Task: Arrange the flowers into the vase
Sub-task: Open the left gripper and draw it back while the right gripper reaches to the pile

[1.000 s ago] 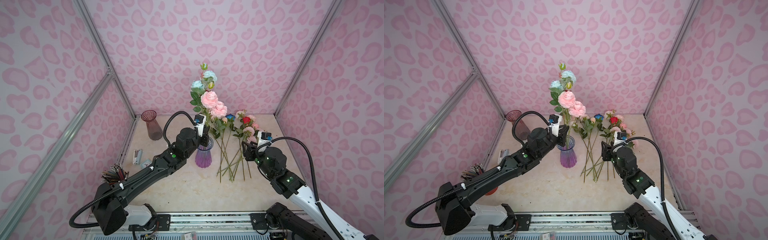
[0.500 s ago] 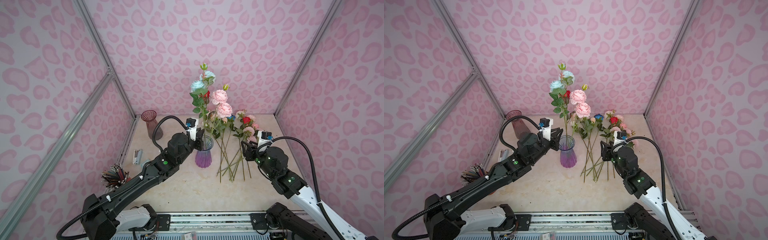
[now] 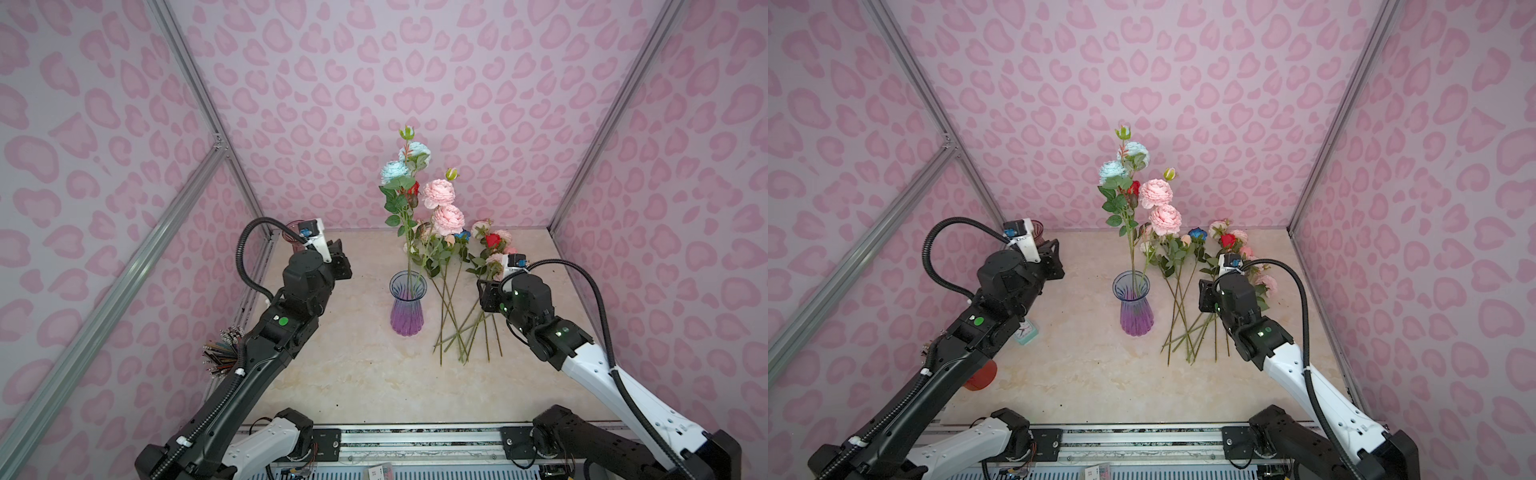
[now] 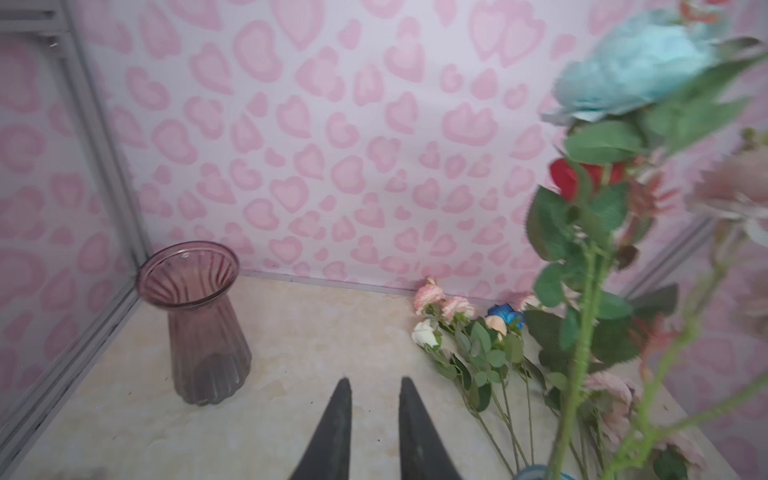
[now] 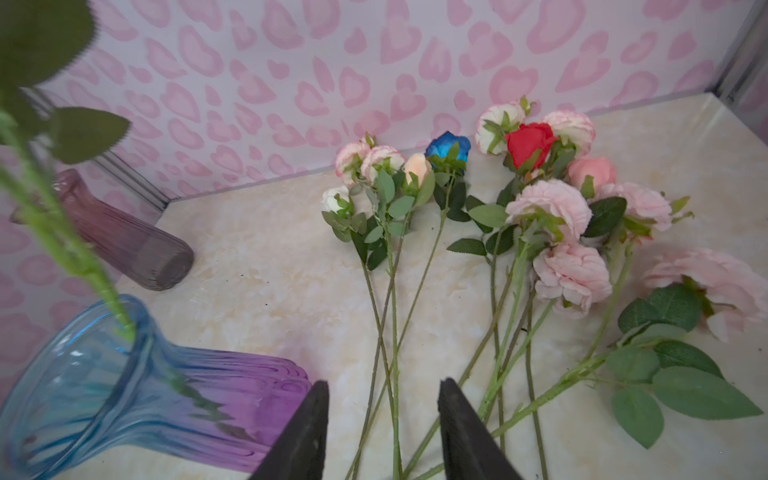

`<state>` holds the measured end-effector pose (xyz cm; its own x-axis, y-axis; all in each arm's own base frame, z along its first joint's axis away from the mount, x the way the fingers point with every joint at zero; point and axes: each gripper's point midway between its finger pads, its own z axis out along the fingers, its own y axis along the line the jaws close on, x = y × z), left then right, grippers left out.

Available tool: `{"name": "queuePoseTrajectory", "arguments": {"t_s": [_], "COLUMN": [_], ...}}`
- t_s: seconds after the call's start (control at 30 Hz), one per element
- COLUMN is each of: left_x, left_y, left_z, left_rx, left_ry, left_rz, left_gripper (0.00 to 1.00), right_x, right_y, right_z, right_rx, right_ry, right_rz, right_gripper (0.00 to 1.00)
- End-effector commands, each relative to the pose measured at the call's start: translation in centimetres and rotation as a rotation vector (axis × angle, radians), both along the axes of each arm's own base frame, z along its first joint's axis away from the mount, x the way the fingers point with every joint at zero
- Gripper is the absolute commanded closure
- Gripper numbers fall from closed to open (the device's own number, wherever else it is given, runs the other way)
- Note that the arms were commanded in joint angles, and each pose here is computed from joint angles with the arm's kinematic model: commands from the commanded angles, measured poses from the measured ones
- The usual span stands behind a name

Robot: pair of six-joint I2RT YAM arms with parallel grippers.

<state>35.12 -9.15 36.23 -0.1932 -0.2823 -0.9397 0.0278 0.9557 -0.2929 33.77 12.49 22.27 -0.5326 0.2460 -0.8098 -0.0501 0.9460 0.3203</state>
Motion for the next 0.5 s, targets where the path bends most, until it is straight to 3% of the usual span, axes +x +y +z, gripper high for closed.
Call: {"name": "queuePoseTrajectory", "arguments": {"t_s": [0.0,0.07,0.17,0.23,0.47], "left_x": [-0.2,0.0,0.3,0.4,0.0], "left_y": [0.7,1.0,0.0,-0.6,-1.6], "left_z": [-3.0,-4.5,-6.3,-6.5,-7.0], "left_rx": [-0.157,-0.202,-0.289,-0.303,-0.362], "left_ry": [0.096,0.132,0.197,0.226,0.243], "left_rz": [0.016,0.028,-0.019,-0.044,-0.096], "left_gripper": [0.58,0.42,0.29,0.28,0.30], "right_x": [1.2,2.3,3.5,4.2,8.8], "right_y": [1.5,2.5,3.8,4.5,5.9], "right_z": [-2.7,-5.0,-8.7,-10.5,-13.5], "right_rx": [0.035,-0.011,-0.091,-0.107,-0.099], "right_ry": [0.116,0.199,0.343,0.403,0.448], "right_rz": [0.054,0.098,0.171,0.195,0.141], "right_gripper": [0.62,0.66,0.74,0.79,0.76]}}
